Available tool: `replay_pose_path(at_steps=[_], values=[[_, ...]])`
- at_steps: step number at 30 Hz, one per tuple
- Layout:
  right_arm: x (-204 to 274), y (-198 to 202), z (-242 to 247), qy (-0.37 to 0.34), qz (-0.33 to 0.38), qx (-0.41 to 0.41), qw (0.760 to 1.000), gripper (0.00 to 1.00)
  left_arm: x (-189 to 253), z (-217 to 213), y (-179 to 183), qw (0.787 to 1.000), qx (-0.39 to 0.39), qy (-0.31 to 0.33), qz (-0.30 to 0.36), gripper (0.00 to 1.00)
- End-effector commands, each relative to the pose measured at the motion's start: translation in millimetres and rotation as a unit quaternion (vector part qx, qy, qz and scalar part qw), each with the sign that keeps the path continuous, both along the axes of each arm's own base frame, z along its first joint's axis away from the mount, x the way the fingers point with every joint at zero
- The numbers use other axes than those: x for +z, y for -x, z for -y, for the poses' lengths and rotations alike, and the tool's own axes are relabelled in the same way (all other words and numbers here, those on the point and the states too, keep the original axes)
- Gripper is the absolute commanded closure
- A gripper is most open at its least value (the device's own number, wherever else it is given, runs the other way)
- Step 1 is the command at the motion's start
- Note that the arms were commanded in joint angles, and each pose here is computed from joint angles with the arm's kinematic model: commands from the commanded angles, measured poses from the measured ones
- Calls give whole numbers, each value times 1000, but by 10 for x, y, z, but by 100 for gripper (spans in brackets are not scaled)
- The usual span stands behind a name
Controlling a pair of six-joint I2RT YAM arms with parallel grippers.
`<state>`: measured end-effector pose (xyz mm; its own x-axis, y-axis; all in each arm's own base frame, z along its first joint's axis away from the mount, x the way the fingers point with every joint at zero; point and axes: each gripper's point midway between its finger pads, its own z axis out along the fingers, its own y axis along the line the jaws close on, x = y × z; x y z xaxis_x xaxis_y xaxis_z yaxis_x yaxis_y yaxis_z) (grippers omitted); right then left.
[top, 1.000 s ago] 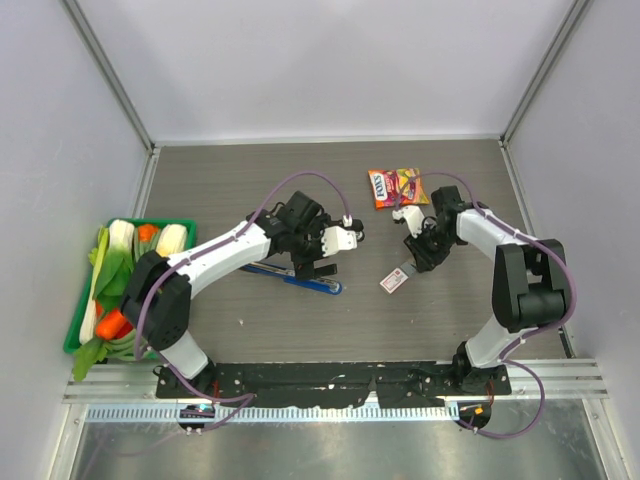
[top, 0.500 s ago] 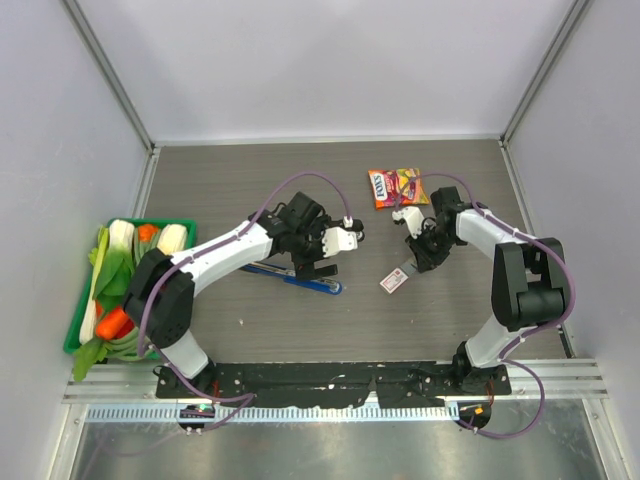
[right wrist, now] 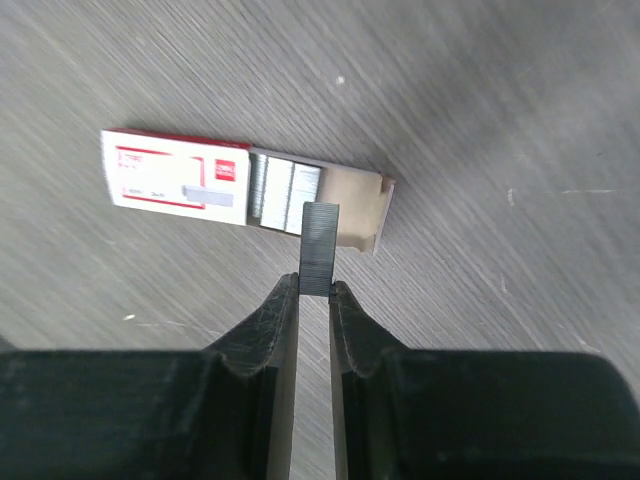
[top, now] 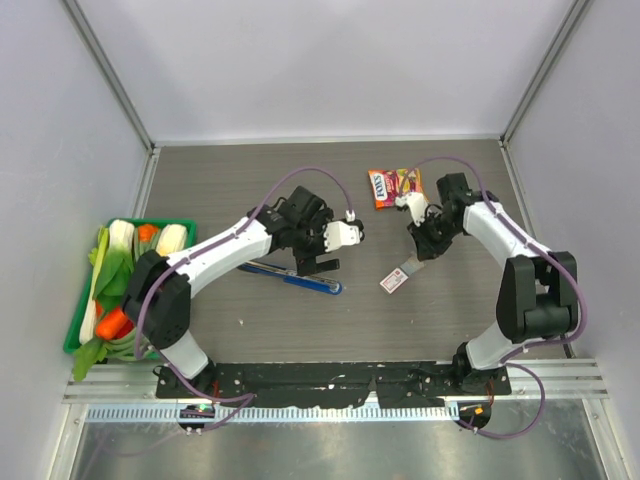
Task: Load the staples into the stapler
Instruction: Pick up the staple from the staple box.
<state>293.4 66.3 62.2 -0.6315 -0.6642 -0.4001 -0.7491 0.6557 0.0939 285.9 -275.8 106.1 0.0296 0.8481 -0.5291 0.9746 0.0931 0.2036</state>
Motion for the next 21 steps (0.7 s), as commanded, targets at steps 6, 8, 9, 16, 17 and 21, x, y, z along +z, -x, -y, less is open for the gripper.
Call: replay_pose_path(at_steps=[6, 8, 9, 16, 17, 21], values=[[888, -4, -543, -156, -4, 6, 988, 89, 892, 282, -216, 985, -23, 43, 165, 0], [930, 60, -698, -194, -33, 16, 980, 89, 969, 311, -213, 978, -25, 33, 206, 0], [973, 60, -755, -206, -37, 22, 978, 89, 1035, 349, -259, 972, -20, 34, 232, 0], [1102, 306, -1174, -290, -114, 81, 947, 89, 1079, 541, -229, 946, -45, -5, 321, 0], [1130, 366, -1205, -302, -129, 86, 941, 89, 1040, 572, -222, 946, -50, -8, 319, 0], [1174, 420, -1314, -337, -168, 113, 919, 89, 935, 716, -131, 947, -77, -16, 311, 0]])
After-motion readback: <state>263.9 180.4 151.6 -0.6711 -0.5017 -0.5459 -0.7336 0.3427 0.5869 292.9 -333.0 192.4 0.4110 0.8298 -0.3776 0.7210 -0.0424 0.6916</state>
